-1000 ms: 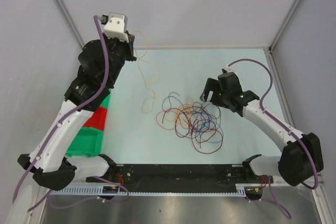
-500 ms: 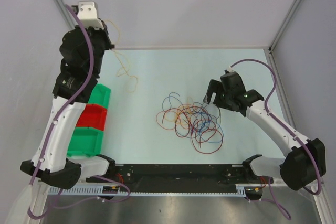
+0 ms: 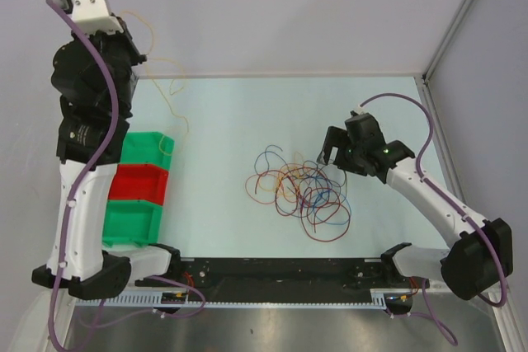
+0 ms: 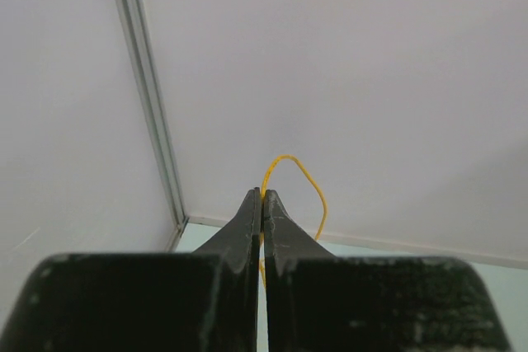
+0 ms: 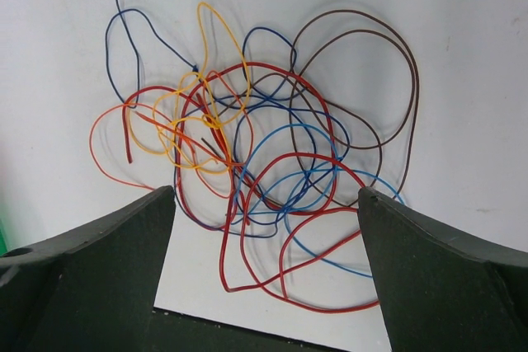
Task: Untangle the cables
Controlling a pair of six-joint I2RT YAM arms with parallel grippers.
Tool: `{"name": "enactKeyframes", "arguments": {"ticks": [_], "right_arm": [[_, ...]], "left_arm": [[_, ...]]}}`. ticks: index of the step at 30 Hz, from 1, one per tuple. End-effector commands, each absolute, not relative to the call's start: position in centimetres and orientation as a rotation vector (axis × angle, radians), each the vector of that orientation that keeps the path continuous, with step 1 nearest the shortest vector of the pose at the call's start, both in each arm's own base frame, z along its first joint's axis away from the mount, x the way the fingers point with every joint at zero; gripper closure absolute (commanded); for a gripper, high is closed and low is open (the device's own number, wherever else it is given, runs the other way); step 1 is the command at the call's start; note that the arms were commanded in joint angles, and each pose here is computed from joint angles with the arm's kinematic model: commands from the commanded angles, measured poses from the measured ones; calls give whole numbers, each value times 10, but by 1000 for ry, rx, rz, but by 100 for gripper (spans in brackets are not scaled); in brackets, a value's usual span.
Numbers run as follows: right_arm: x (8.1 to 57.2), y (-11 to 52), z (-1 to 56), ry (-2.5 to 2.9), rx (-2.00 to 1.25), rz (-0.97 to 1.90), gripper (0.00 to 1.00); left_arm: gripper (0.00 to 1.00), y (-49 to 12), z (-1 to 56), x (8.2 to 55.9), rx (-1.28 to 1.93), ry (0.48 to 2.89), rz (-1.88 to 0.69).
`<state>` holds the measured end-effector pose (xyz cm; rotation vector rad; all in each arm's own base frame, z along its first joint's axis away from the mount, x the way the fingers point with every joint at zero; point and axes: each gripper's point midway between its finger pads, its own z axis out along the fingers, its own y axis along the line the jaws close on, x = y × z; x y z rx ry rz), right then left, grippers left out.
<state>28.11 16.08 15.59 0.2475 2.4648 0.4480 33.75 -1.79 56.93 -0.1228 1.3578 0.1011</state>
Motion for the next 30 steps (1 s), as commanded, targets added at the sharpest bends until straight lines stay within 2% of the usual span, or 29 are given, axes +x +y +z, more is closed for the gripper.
{"name": "enactKeyframes", "arguments": {"ticks": [1,18,30], "right_arm": [[286,170,181,2424,209,504,4],[280,190,166,2495,115,573,4],[277,199,160,2529,102,611,4]], "left_arm": [[100,24,583,316,-223,1303,260],[100,81,557,335,-388,1344,419],[100,150,456,341,-655,1462,383]]}}
